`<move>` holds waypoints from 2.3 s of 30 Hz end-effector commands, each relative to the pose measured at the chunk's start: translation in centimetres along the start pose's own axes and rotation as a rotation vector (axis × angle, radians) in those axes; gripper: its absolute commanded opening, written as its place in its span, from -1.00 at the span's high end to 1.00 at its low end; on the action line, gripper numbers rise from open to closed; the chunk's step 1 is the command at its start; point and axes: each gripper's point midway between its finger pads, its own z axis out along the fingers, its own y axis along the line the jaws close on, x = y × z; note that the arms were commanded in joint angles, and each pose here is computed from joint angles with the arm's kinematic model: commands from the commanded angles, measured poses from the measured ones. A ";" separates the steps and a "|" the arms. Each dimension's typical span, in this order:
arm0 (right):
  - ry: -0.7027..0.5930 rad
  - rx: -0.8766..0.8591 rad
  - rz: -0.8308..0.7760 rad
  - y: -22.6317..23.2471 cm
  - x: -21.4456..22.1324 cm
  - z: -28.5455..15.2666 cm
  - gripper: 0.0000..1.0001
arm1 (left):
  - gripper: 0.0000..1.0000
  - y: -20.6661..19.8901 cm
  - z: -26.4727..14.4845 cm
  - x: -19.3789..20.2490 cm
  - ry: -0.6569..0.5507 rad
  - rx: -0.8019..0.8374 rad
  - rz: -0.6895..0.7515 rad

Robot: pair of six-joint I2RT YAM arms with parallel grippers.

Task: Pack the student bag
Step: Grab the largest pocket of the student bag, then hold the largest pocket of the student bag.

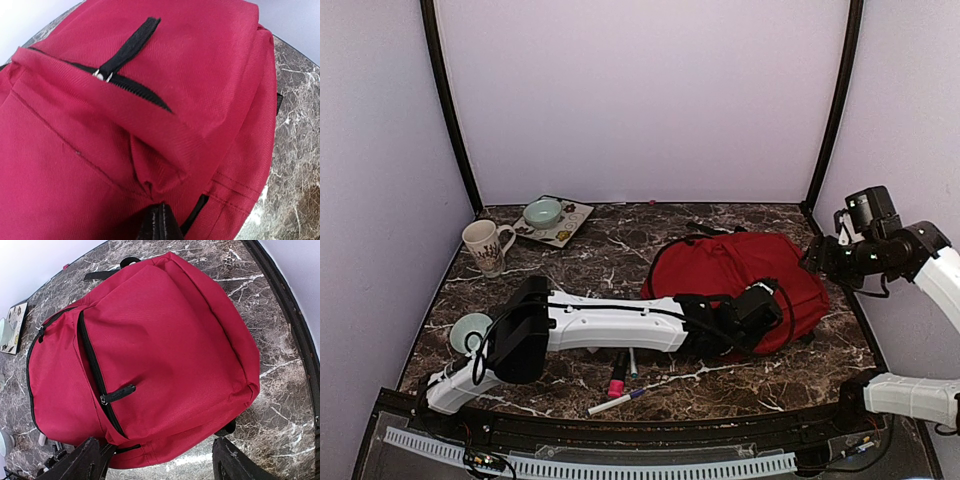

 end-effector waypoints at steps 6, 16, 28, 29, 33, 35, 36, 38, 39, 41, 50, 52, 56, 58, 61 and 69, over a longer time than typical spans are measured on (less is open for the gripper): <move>0.042 -0.100 -0.051 1.8 0.7 1.7 -0.55 | 1.00 2.4 -7.6 -4.3 0.011 0.010 -0.155; 0.254 -0.320 -0.106 4.0 6.5 4.0 -0.46 | 1.00 4.0 -8.6 -3.4 0.063 0.090 -0.331; 0.420 -0.396 0.110 4.5 10.4 4.4 -0.60 | 1.00 4.7 -8.8 -3.9 0.044 0.162 -0.450; 0.427 -0.384 0.129 4.4 10.3 4.3 -0.61 | 1.00 4.5 -8.7 -3.9 0.042 0.171 -0.455; 0.540 -0.327 0.265 3.9 12.0 4.3 -0.57 | 1.00 3.7 -8.6 -4.0 0.032 0.217 -0.456; 0.572 -0.301 0.378 3.6 12.7 4.3 -0.54 | 1.00 3.2 -8.7 -4.5 0.016 0.251 -0.443; 0.568 -0.299 0.428 3.6 12.7 4.2 -0.54 | 1.00 2.9 -8.8 -4.7 0.010 0.267 -0.431; 0.540 -0.296 0.532 3.4 12.6 4.0 -0.54 | 1.00 2.6 -9.0 -5.2 -0.001 0.294 -0.419; 0.523 -0.297 0.590 3.3 12.4 3.9 -0.55 | 1.00 2.4 -9.1 -5.4 -0.004 0.307 -0.419; 0.492 -0.288 0.702 2.7 12.6 4.1 -0.56 | 1.00 2.0 -9.3 -5.8 -0.017 0.333 -0.404; 0.521 -0.301 0.865 1.8 14.9 7.0 -0.44 | 1.00 0.8 -10.4 -5.9 -0.015 0.447 -0.355; 0.491 -0.311 0.830 2.1 14.0 7.6 -0.44 | 1.00 0.6 -10.8 -6.1 -0.013 0.473 -0.343; 0.457 -0.310 0.777 2.4 13.1 8.8 -0.23 | 1.00 0.4 -11.1 -6.2 -0.005 0.510 -0.329; 0.455 -0.305 0.779 2.4 13.0 9.3 0.06 | 1.00 0.6 -11.3 -6.4 -0.006 0.515 -0.321; 0.427 -0.303 0.750 2.3 12.6 9.5 0.64 | 1.00 1.2 -11.5 -6.5 0.000 0.507 -0.306; 0.341 -0.252 0.751 0.7 12.1 9.8 1.00 | 1.00 4.4 -13.2 -5.3 0.019 0.441 -0.297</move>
